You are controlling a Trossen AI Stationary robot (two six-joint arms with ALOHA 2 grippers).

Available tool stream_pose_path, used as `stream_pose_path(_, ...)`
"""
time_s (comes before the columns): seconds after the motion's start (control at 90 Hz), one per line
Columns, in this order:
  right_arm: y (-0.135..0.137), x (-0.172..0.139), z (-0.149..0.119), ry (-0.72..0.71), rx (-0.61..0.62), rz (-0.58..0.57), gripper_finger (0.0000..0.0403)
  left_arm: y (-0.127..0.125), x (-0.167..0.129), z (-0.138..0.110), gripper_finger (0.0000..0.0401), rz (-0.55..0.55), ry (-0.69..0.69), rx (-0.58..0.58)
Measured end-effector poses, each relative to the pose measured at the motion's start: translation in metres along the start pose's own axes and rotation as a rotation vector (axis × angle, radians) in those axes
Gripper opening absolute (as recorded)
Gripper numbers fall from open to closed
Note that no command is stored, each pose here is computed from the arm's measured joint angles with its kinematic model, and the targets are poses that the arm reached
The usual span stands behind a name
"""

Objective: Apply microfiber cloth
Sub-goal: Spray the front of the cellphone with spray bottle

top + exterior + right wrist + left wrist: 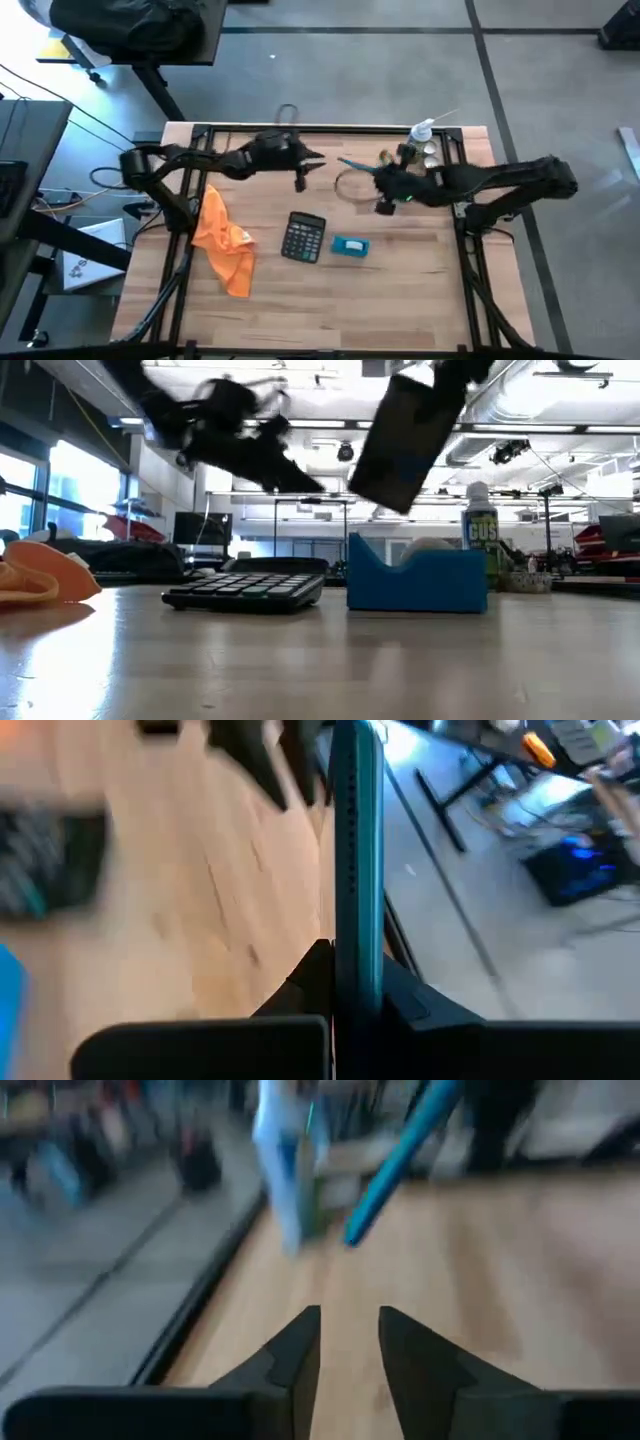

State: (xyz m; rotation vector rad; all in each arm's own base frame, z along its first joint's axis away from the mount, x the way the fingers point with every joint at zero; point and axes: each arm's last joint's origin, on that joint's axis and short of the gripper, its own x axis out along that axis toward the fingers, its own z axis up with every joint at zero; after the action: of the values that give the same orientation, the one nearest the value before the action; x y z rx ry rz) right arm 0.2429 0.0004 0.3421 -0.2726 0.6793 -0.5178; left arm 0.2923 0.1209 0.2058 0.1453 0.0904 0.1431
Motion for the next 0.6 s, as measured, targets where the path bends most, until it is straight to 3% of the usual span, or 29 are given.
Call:
stream_pose_path(0.089, -0.016, -0.008, 0.004, -0.115, 0.112, 0.036, 0.0001, -0.003, -0.015, 0.0, 0.0107, 0.009, -0.168, -0.035)
stream_pose_path(0.233, -0.027, -0.006, 0.004, -0.278, 0.211, 0.113, 0.0, -0.008, -0.032, -0.004, 0.0129, 0.014, -0.316, -0.075)
stream_pose_path(0.444, -0.027, 0.016, -0.004, -0.54, 0.275, 0.243, 0.0, -0.005, -0.045, 0.004, 0.0178, -0.119, -0.459, -0.135)
stream_pose_path(0.6, -0.03, 0.02, -0.007, -0.699, 0.266, 0.272, 0.0, 0.001, -0.052, 0.003, 0.021, -0.109, -0.489, -0.195)
